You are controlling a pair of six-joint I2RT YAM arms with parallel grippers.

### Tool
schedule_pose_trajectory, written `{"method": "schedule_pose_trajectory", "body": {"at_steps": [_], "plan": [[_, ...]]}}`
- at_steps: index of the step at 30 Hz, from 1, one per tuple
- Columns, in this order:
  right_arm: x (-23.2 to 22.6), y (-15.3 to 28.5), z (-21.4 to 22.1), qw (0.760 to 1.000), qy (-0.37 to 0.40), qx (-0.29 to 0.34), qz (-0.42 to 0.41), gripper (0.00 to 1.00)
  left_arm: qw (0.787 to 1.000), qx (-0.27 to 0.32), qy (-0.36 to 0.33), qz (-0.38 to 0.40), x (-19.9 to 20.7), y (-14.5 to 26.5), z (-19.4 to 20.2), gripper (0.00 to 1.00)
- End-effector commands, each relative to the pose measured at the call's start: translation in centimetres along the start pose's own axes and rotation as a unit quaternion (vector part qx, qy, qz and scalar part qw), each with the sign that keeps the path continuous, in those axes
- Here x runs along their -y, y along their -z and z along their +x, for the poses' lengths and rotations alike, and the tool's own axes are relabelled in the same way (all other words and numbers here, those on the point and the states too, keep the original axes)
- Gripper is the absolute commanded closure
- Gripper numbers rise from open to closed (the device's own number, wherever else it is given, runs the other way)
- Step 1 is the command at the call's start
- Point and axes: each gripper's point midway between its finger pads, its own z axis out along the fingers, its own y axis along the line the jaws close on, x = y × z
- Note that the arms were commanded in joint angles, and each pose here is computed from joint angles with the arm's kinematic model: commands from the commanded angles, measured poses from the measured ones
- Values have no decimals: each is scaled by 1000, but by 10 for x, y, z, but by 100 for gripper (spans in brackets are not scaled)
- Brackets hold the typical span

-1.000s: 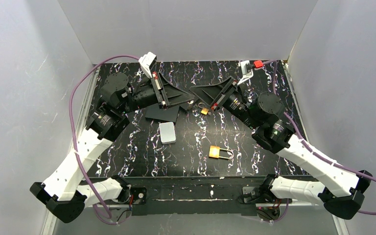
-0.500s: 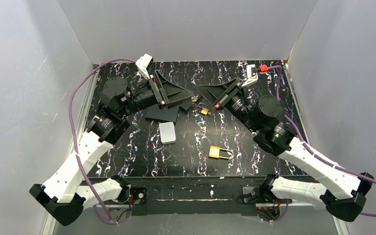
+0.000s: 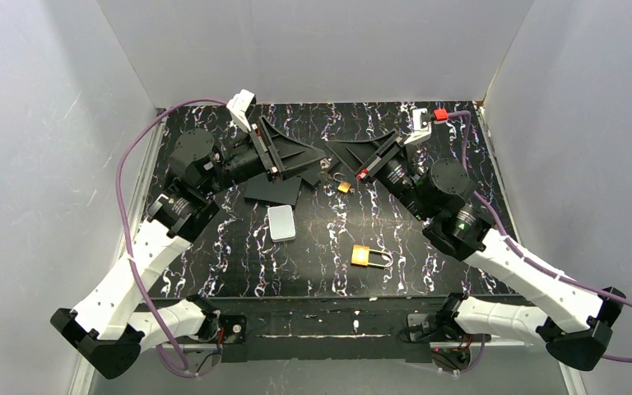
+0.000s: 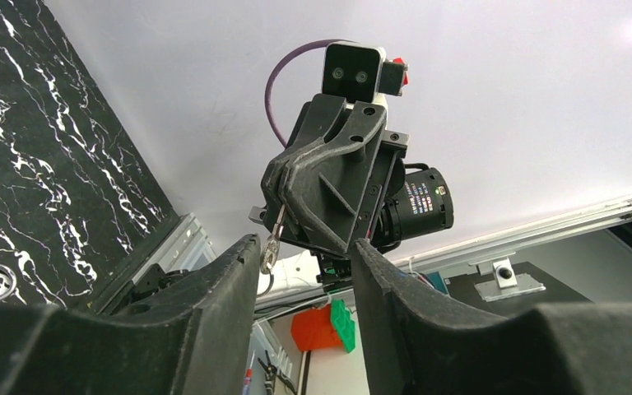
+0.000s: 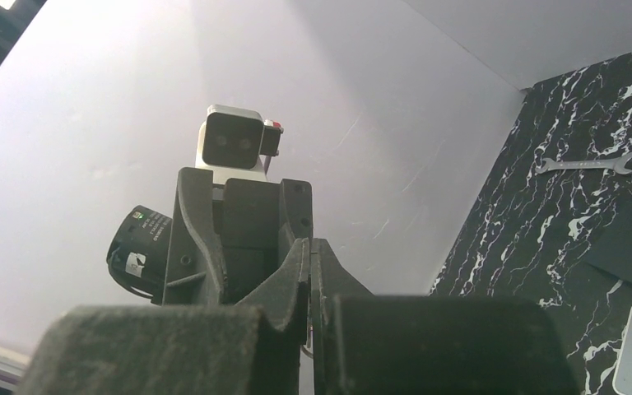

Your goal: Unlock with the key

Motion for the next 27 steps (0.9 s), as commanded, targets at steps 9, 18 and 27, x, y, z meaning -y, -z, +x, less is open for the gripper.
{"method": "schedule_pose_trajectory", "body": {"at_steps": [9, 18, 27], "plan": [[-13, -6, -11, 999, -13, 26, -21, 99, 1000, 1, -2, 0, -6, -1, 0, 60], [-11, -7, -11, 999, -19, 29, -20, 99, 1000, 1, 2, -6, -10, -1, 1, 87], [-6, 1, -6, 1000, -7, 16, -16, 99, 999, 13, 8, -44, -19, 3, -2, 100]]}}
